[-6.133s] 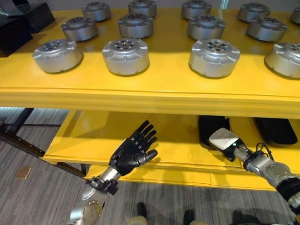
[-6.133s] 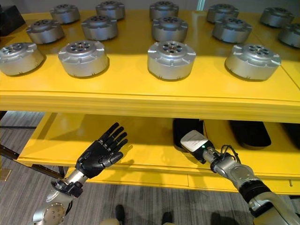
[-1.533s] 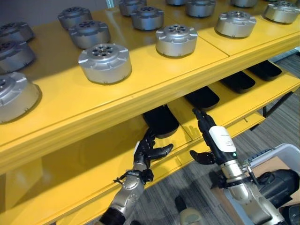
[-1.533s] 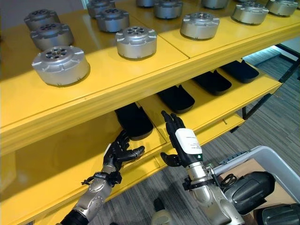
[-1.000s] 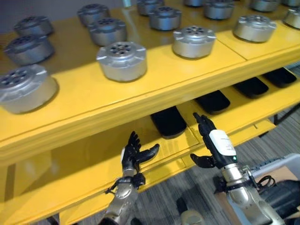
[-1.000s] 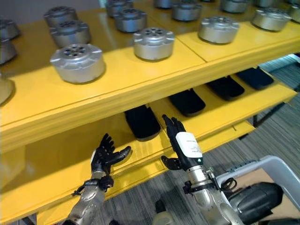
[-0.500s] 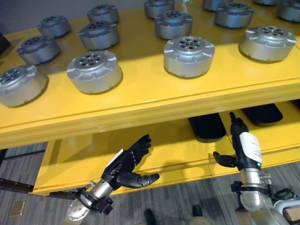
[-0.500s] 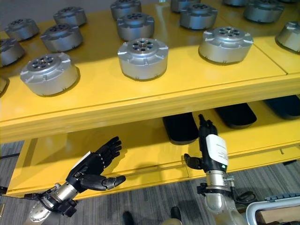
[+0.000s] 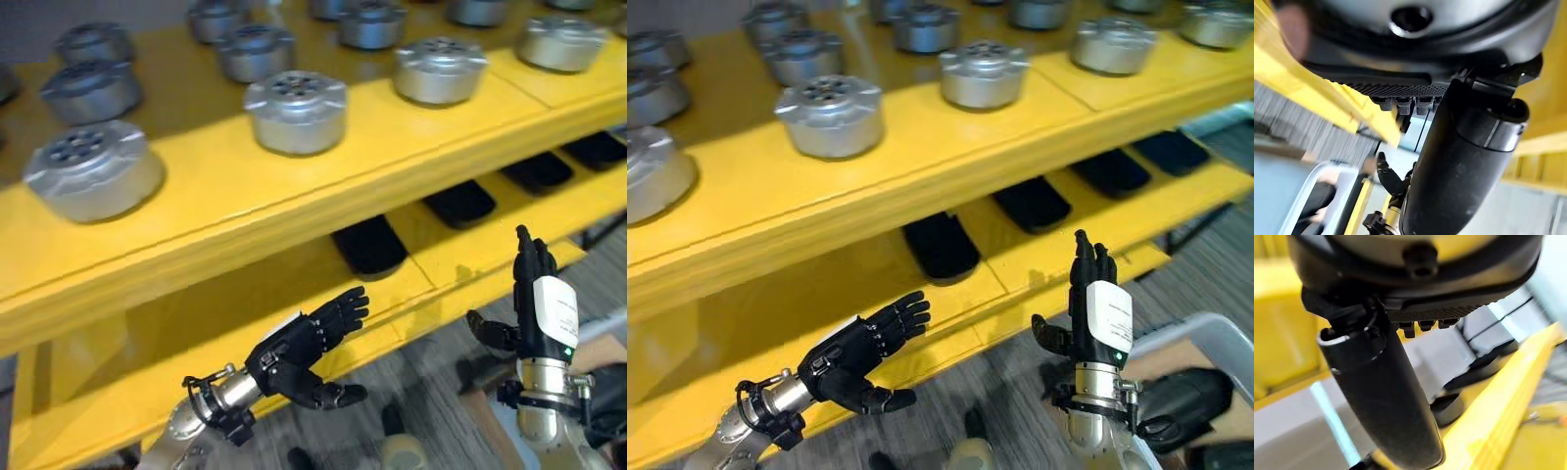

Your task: Move parts from the plastic box to the shelf.

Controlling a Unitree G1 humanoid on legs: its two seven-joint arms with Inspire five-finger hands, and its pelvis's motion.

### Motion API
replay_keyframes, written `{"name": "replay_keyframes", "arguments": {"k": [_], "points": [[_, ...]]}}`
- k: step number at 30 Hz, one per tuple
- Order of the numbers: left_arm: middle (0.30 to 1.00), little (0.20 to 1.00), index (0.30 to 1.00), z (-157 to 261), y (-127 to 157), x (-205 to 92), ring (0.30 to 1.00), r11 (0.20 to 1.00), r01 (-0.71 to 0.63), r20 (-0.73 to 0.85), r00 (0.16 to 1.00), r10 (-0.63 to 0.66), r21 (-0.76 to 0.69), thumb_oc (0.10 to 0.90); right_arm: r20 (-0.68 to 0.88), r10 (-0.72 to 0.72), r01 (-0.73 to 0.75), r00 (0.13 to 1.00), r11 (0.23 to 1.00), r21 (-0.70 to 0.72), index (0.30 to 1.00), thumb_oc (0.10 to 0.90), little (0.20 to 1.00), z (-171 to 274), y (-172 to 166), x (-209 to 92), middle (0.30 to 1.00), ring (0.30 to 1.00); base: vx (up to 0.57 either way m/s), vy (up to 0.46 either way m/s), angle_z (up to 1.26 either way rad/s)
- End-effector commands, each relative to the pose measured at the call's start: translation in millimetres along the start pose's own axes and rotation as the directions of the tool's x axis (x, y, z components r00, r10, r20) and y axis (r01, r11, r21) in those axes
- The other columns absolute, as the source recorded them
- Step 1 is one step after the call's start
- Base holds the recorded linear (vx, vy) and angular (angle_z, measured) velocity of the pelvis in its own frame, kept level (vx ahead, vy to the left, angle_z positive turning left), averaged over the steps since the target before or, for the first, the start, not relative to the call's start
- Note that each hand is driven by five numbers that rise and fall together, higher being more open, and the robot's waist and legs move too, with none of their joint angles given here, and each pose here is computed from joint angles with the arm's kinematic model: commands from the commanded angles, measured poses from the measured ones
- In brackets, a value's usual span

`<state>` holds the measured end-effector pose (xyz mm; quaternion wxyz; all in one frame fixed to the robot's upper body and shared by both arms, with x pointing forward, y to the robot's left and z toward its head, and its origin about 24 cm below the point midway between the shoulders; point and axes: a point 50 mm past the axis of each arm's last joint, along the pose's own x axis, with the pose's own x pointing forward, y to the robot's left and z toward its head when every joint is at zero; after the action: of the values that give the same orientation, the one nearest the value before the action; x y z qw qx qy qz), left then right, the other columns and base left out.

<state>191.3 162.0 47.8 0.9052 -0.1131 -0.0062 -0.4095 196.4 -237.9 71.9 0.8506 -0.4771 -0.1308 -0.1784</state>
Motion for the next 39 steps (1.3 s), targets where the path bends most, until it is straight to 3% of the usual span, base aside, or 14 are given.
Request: {"name": "replay_keyframes", "arguments": {"k": [1,10,19,27,34,39], "points": [[1.000,1.000,1.000,34.4,-2.2,15.5,1.000,0.994,0.050,0.220,0.973,-0.069,0.093,0.900,0.181,-0.181,0.174,0.967,0.983,0.059,1.000,0.900,1.000,22.1,-21.2,30.9,1.000,1.000,-0.17,0.030,-1.11],[1.000,1.000,1.000,34.2,9.2,10.3,1.000,0.990,-0.057,0.281,0.960,0.018,0.129,0.900,0.270,-0.145,0.101,0.952,0.980,0.170,1.000,0.900,1.000,42.9,-2.2,44.0,1.000,1.000,-0.13,-0.130,-0.94],[1.000,1.000,1.000,23.2,19.9,11.3,1.000,0.988,-0.137,0.251,0.961,0.116,0.069,0.900,0.287,-0.063,0.017,0.956,0.987,0.160,1.000,0.900,1.000,45.2,12.2,45.7,1.000,1.000,-0.10,-0.240,-0.61],[1.000,1.000,1.000,14.5,20.2,7.9,1.000,0.990,-0.128,0.206,0.972,0.113,0.065,0.900,0.218,-0.054,0.028,0.974,0.992,0.120,1.000,0.900,1.000,27.6,5.3,36.2,1.000,1.000,-0.07,-0.173,-0.21],[1.000,1.000,1.000,20.5,20.4,22.0,1.000,0.991,-0.101,0.216,0.973,0.080,0.088,0.900,0.157,-0.083,0.066,0.984,0.992,0.107,1.000,0.900,1.000,14.8,3.5,32.5,1.000,1.000,-0.03,-0.130,-0.17],[1.000,1.000,1.000,21.2,27.3,18.4,1.000,0.974,-0.215,0.244,0.951,0.193,0.069,0.900,0.227,-0.055,0.009,0.972,0.980,0.196,1.000,0.900,1.000,24.8,5.0,31.7,1.000,1.000,0.11,-0.080,-1.18]]}}
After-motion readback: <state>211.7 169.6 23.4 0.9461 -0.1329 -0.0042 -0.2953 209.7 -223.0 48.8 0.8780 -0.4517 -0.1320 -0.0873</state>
